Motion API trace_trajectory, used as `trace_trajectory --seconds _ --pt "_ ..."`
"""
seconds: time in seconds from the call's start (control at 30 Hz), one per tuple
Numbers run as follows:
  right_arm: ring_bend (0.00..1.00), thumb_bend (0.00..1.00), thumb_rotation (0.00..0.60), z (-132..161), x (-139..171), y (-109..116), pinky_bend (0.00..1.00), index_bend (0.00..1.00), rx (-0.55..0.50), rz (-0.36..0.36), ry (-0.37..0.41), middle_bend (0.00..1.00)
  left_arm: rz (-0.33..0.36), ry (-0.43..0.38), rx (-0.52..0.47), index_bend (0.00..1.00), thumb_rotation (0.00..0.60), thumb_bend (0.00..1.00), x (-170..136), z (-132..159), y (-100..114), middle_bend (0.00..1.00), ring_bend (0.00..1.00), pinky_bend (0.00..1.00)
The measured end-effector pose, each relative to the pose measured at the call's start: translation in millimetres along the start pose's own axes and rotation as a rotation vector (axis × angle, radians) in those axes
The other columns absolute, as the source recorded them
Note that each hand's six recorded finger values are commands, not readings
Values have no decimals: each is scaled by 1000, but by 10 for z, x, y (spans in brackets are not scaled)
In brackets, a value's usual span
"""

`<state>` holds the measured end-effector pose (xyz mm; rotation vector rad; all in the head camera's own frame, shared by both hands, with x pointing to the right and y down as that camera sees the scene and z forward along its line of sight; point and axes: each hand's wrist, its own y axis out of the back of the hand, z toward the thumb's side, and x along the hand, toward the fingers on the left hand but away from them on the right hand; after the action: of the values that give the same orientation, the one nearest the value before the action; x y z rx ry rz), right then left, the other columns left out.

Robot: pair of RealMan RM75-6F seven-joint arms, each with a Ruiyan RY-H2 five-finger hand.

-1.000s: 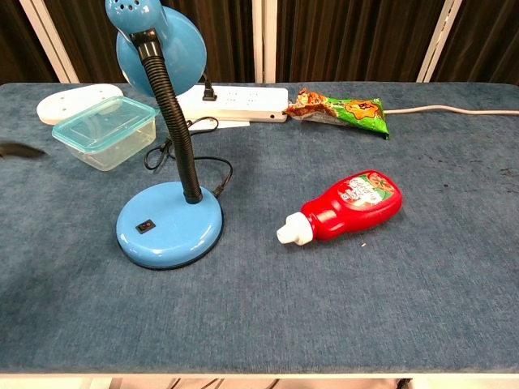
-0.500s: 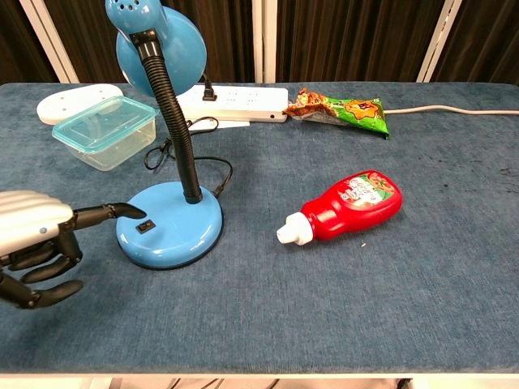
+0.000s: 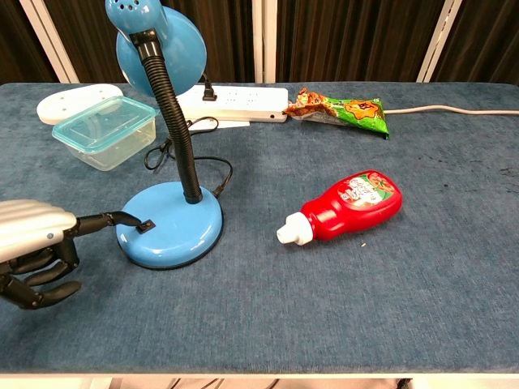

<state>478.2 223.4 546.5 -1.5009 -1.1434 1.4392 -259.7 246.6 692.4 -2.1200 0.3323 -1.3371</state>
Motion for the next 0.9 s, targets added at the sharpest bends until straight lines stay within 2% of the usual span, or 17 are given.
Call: trace_trajectory --seconds 0.27,0.63,0.8,0.9 --pt "0 186 600 19 -14 -9 0 0 0 2 5 0 -16 -4 13 47 600 456 -3 20 -33 838 816 730" --pt "0 186 600 -10 -11 -19 0 0 0 6 -6 0 -11 -12 25 203 600 456 3 52 -17 838 817 730" --pt "0 186 600 -20 -8 -21 0 0 -3 6 -7 0 9 -9 25 196 600 456 2 50 23 838 818 730" --pt "0 185 600 -25 -8 -22 0 0 -4 5 -7 0 50 -4 20 179 600 456 -4 43 96 835 817 730"
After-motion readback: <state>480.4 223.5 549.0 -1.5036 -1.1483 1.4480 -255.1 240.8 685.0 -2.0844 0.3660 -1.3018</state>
